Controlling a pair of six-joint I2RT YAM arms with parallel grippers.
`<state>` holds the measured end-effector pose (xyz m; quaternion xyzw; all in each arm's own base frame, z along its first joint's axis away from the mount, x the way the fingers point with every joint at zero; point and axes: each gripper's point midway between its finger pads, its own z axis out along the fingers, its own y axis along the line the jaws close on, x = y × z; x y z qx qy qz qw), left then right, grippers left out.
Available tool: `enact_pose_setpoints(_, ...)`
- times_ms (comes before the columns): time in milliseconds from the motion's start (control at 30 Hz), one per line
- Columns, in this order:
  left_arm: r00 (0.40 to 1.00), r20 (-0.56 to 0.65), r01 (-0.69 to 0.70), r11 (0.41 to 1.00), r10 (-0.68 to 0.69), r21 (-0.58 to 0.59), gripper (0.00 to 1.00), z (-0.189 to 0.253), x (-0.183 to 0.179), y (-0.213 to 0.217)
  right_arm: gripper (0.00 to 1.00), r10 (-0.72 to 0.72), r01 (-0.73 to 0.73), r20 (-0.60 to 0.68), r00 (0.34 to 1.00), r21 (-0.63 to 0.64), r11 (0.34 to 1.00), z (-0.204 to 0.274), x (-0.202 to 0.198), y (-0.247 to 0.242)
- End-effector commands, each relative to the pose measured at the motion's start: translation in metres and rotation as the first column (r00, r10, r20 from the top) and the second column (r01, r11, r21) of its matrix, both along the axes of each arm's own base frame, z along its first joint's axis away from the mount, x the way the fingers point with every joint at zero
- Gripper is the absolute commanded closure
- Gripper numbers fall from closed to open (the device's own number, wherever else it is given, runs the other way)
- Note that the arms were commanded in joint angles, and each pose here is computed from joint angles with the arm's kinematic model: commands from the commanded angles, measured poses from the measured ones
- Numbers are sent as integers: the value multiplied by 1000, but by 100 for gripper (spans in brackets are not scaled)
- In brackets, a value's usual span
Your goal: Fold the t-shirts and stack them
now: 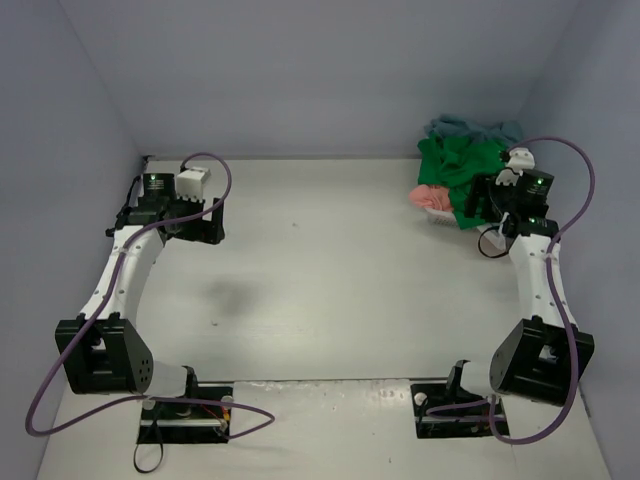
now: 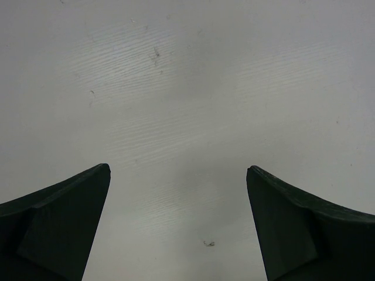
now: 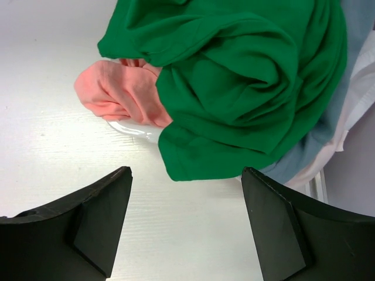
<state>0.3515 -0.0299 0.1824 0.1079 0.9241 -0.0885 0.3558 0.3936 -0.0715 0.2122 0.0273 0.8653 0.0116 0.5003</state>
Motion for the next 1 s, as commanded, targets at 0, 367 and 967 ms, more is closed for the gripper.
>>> enact_pose_setpoints(0, 996, 93, 1, 1000, 2, -25, 5, 29, 7, -3, 28, 67, -64, 80, 995, -36, 997, 24, 17, 13)
enact_pose_setpoints(367, 993, 114, 18, 999, -14, -36, 5, 31, 3, -6, 30, -16, 9, -33, 999, -204, 979, -5, 78, -12)
enact_pose_setpoints(967, 992, 123, 11, 999, -6, -34, 5, 29, 2, -5, 34, -98, 105, 43, 994, -210, 972, 25, 121, -30)
